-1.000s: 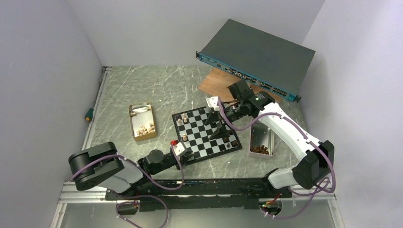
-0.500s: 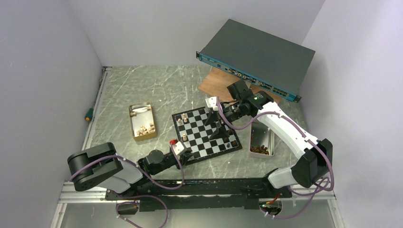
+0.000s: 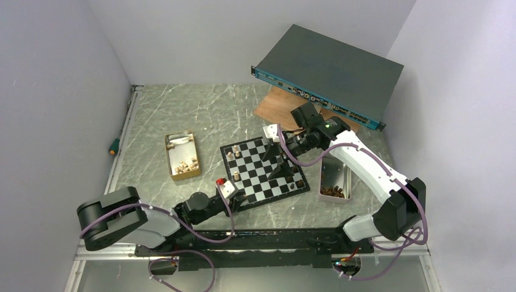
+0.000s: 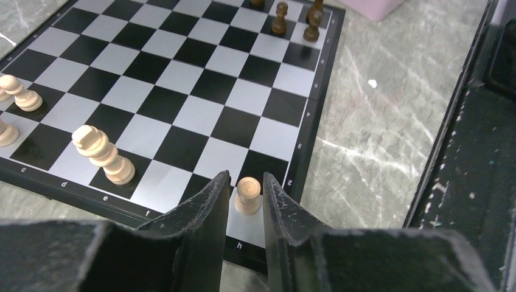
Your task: Set up the chess pieces on the board
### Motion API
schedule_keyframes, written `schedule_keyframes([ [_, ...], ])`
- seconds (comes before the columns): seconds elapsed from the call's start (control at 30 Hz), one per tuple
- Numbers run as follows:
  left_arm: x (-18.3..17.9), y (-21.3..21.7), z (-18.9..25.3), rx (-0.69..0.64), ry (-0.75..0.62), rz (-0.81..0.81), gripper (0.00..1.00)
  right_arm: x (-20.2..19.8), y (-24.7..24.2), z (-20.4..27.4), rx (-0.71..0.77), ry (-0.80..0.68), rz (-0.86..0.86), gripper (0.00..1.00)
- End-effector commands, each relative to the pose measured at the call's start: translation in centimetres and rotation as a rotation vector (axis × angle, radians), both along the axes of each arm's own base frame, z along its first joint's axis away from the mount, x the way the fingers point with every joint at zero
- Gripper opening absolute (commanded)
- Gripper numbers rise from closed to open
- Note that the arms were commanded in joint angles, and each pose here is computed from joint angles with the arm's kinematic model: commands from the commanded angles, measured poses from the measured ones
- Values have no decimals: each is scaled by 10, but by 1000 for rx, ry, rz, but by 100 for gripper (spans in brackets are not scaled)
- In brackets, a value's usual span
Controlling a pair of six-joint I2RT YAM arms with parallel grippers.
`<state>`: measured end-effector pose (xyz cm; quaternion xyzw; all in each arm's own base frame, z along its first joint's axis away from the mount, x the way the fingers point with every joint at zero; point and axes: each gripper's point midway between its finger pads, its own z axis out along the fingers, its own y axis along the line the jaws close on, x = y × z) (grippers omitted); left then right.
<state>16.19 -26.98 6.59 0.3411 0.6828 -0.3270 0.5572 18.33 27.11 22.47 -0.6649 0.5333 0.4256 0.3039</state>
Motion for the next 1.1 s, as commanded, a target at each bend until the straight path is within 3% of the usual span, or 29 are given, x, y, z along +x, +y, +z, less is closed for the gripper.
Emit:
schedule_keyframes([
  [0.0,-7,12,4,-45,23,24,34,-2,1,9,37,-20,26,69],
  [0.13,-5,16,12,-40,63,57,40,-2,2,9,36,-20,27,69],
  [0.27,2,19,35,-71,98,122,60,-2,2,9,38,-18,29,69],
  [0.37,0,20,38,-25,163,139,68,-3,2,10,39,-20,30,69],
  [0.57,-15,22,30,218,372,135,70,-3,1,10,40,-19,31,69],
  [0.73,-21,18,42,330,506,158,71,-3,0,13,37,-33,28,69],
  [1.07,-9,13,31,540,630,282,68,3,-10,19,35,-71,-5,69],
])
